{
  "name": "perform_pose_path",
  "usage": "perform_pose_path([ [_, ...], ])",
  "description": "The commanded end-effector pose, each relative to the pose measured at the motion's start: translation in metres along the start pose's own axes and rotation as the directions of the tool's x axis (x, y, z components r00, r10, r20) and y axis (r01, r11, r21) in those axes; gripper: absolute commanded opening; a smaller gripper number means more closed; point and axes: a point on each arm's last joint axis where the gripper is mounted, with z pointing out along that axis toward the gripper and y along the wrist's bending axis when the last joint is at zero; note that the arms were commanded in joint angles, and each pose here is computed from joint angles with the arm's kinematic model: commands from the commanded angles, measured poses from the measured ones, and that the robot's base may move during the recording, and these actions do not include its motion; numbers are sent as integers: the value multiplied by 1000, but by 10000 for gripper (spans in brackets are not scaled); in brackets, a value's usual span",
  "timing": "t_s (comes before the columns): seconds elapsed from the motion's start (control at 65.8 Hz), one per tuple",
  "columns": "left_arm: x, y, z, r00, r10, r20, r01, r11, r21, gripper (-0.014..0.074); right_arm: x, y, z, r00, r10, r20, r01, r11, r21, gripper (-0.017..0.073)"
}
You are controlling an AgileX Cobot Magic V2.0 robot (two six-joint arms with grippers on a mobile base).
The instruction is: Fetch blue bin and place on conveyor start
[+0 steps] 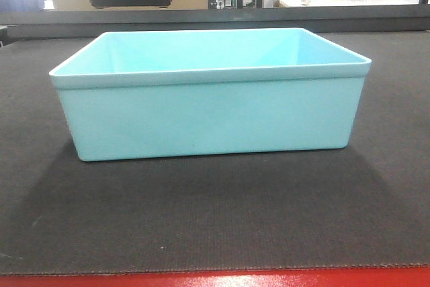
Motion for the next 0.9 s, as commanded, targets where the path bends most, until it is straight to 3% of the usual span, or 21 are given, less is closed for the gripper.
perform_pose_path([
  [0.0,8,1,-2,999,28,36,-27,999,-40,-111,-2,0,-1,1000,-9,25,9,1000,3,-162],
  [0.122,35,5,-5,997,37,67,-29,994,-108,-111,-2,0,-1,1000,-9,25,9,1000,3,-162],
  [0.35,90,9,6,1000,13,2,-13,992,-124,-111,-2,0,-1,1000,-8,30,8,1000,3,-162],
  [0.395,86,9,6,999,18,40,-13,992,-125,-111,-2,0,-1,1000,-8,30,8,1000,3,-162],
  [0.441,90,9,6,1000,12,-8,-13,993,-121,-111,-2,0,-1,1000,-8,30,8,1000,3,-162],
  [0.881,87,9,6,999,17,32,-13,992,-123,-111,-2,0,-1,1000,-8,30,8,1000,3,-162],
])
